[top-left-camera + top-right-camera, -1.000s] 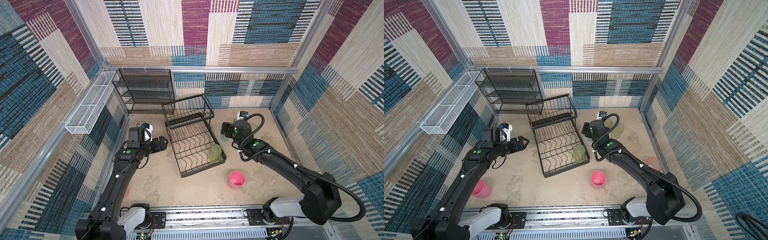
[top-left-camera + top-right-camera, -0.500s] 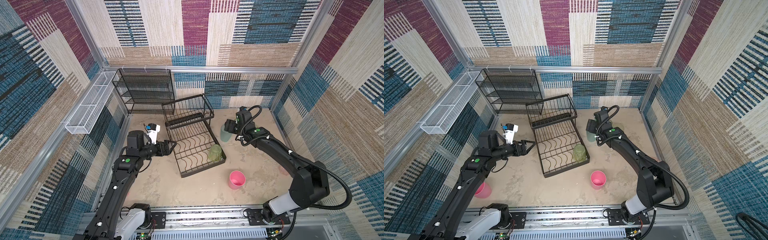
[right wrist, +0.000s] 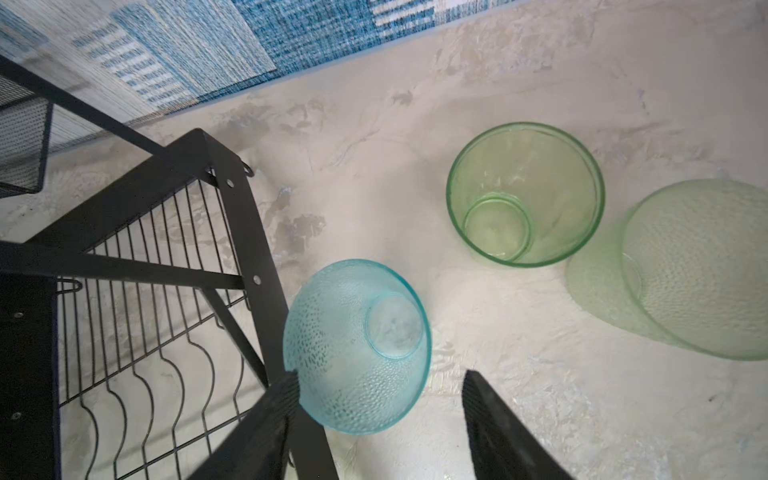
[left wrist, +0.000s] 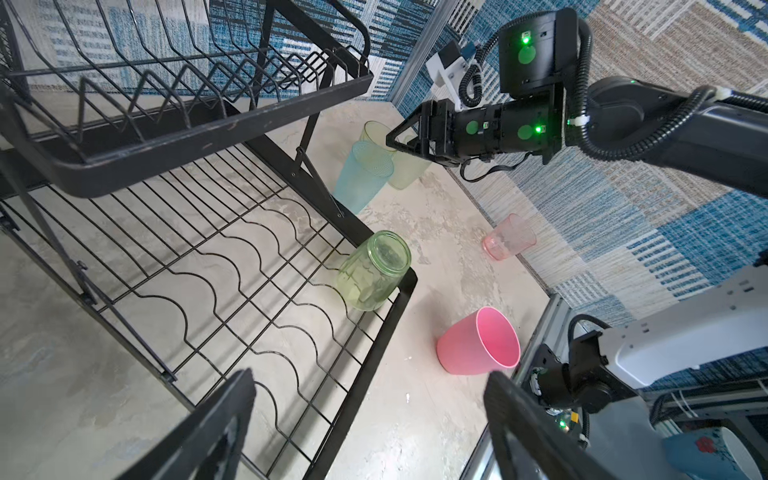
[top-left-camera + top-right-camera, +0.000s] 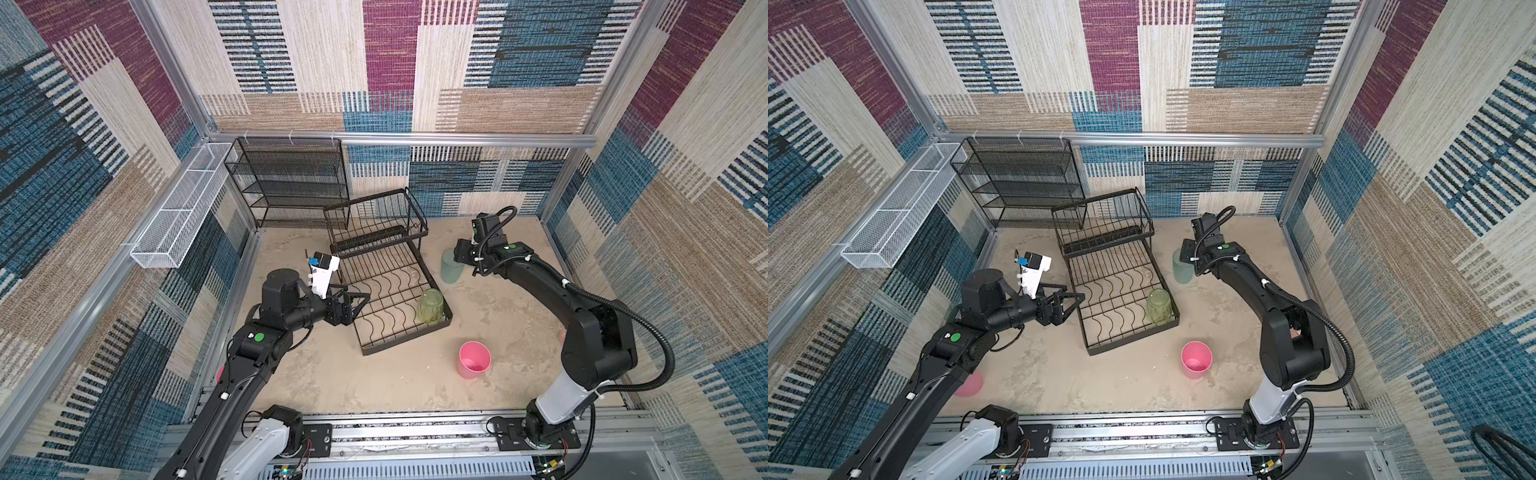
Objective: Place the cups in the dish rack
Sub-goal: 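Open the right gripper and move it toward the teal cup, then lower the right gripper onto the teal cup rim and close it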
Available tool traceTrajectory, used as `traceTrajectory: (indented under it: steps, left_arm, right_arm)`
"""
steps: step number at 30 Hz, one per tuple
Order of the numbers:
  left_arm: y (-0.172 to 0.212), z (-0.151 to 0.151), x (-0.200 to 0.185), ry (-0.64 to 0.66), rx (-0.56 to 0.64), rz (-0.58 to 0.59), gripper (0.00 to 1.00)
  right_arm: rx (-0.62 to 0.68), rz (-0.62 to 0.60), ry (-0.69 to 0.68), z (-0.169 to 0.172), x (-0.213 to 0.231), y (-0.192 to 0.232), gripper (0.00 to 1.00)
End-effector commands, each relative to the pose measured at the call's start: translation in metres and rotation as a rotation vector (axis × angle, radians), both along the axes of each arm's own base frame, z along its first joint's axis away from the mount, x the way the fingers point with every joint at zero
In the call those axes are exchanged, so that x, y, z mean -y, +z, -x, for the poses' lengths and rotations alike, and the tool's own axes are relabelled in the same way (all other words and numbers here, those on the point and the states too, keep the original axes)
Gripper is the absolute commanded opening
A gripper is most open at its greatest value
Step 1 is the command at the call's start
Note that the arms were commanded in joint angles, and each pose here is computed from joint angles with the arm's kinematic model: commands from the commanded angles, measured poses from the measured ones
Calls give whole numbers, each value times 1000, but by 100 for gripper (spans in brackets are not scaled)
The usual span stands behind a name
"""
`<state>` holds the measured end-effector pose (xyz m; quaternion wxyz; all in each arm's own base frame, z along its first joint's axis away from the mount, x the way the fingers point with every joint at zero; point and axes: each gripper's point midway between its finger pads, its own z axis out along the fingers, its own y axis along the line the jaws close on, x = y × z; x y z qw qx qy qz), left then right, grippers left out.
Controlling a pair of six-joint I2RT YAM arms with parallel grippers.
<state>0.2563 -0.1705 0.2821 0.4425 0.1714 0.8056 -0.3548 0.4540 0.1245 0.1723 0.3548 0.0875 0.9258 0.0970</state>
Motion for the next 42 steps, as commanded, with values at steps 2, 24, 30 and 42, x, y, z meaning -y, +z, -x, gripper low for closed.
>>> traceTrajectory:
  steps: [2,24,30,42]
  left_arm:
    - [5,-2,1,10,63,-14,90]
    - [5,11,18,-34,95,-41,89]
    - [8,13,18,-39,99,-35,89]
    - [9,15,19,-43,93,-23,88]
  right_arm:
    - [-13,-21,-5,-4,-3,0,64]
    - [-74,-38,-37,-23,-8,-16,51]
    - [-84,-18,-60,-24,-3,-20,47]
    - [-118,33,-85,-16,9,-34,38]
